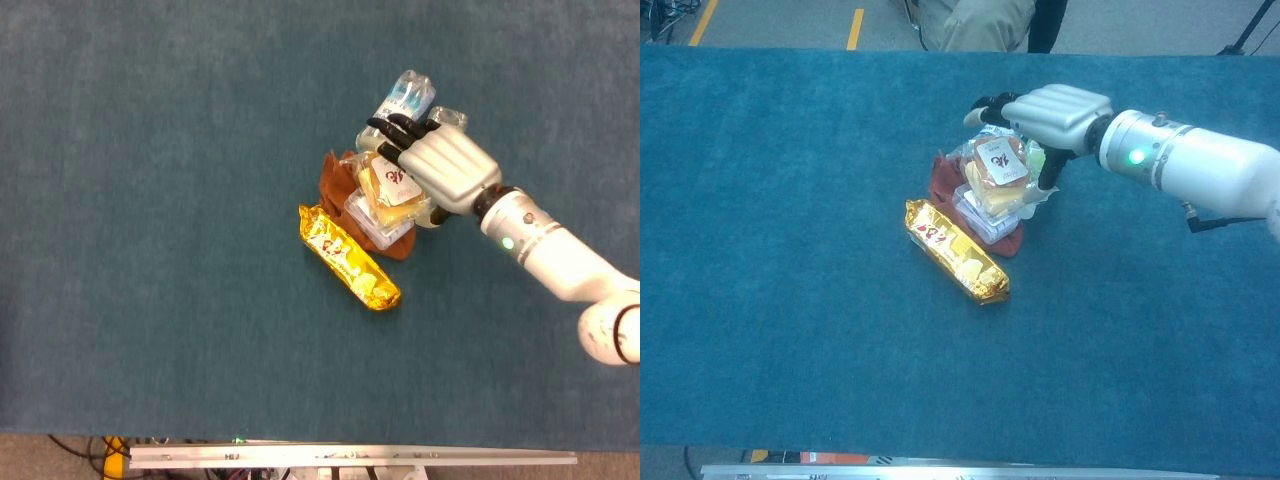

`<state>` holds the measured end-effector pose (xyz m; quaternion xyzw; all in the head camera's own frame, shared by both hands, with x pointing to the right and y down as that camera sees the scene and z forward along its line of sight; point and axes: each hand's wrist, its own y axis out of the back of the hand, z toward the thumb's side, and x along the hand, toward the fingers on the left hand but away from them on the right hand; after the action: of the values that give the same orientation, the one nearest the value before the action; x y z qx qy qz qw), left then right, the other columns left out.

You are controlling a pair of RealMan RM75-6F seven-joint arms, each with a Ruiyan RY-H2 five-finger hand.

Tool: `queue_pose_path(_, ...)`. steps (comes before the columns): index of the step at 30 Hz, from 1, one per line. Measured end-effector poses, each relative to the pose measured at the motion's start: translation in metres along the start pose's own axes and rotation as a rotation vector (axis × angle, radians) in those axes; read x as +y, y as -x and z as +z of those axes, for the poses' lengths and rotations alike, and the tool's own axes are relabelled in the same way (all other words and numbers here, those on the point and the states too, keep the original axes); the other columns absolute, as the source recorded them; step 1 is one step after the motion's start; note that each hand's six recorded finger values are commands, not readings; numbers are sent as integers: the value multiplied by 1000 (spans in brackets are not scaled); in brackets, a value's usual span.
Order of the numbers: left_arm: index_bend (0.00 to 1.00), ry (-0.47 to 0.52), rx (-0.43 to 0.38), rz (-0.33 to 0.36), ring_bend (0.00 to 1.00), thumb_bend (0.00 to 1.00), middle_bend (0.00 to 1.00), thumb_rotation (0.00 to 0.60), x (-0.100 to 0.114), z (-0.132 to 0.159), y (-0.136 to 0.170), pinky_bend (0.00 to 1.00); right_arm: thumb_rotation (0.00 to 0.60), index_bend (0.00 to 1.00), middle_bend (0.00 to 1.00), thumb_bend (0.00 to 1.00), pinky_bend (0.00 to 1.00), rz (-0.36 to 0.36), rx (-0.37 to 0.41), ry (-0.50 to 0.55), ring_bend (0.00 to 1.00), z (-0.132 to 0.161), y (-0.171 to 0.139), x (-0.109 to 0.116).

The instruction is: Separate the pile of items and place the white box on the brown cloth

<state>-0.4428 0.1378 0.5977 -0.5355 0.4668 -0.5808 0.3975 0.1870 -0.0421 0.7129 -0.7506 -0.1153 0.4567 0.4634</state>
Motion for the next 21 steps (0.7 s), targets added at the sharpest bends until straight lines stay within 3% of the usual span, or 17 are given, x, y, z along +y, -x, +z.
queue_pose_path(4, 288, 3, 3, 0, 247, 353, 282, 600, 0, -1, 1, 192, 600, 0, 27, 0, 225, 27, -7, -6, 27, 3, 9, -7)
queue_pose_path(7, 288, 4, 7, 0, 247, 353, 282, 600, 0, -2, 1, 192, 600, 6, 82, 0, 230, 38, -7, -17, 48, 7, 14, -10)
queue_pose_path(10, 288, 6, 11, 0, 247, 353, 283, 600, 0, -3, 2, 192, 600, 158, 203, 0, 296, 20, -14, -25, 162, 9, 16, -8)
queue_pose_path(13, 288, 8, 12, -1, 247, 354, 283, 600, -1, -4, 3, 192, 600, 357, 326, 0, 425, -10, -25, -24, 313, 10, 18, -6)
queue_pose_path(17, 288, 8, 13, -5, 247, 353, 282, 600, -3, -4, 3, 192, 600, 459, 384, 0, 561, -28, -43, -28, 403, 6, 18, -9)
queue_pose_path(21, 288, 10, 12, -9, 247, 353, 282, 600, -4, -4, 3, 192, 600, 517, 429, 0, 624, -28, -54, -13, 463, 3, 17, -12)
